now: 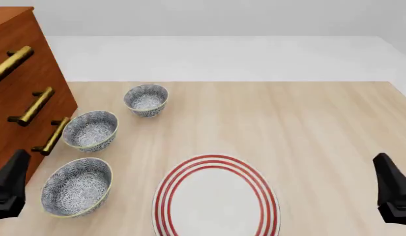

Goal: Pick up the bowl and put it in the middle on the plate.

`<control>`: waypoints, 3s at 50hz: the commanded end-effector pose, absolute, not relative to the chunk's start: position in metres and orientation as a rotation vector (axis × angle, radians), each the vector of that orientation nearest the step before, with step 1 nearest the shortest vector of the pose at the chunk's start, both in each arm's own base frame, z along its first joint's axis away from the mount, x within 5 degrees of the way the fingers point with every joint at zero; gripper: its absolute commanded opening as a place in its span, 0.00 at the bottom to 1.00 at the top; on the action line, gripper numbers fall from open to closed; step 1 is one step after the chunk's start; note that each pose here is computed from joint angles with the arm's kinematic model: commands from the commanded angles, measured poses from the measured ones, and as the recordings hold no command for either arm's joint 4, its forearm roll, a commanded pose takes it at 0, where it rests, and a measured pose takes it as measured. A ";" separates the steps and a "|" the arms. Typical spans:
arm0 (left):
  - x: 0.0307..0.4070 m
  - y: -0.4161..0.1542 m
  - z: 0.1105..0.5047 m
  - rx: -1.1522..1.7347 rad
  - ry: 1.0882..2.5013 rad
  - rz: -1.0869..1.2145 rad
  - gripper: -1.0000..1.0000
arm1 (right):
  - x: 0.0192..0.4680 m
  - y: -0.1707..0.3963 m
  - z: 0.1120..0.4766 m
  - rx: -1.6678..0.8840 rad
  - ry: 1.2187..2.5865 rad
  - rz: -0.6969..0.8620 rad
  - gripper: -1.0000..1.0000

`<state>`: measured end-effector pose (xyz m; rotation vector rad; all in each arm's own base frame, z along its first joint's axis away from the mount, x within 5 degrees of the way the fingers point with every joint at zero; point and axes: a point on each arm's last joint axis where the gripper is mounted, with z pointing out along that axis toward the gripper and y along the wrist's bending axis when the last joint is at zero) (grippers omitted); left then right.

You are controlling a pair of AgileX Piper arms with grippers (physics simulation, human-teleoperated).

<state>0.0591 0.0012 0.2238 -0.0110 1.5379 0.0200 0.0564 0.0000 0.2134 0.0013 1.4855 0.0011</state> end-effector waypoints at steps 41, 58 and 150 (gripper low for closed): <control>0.061 -0.011 0.271 0.171 1.634 -0.119 1.00 | 0.056 0.000 0.216 -0.006 1.480 -0.002 1.00; 0.091 -0.023 0.300 0.200 1.756 -0.200 1.00 | 0.057 0.000 0.215 0.003 1.491 0.007 1.00; 0.277 -0.042 0.230 0.554 2.299 0.085 1.00 | 0.056 0.000 0.216 -0.004 1.482 0.000 1.00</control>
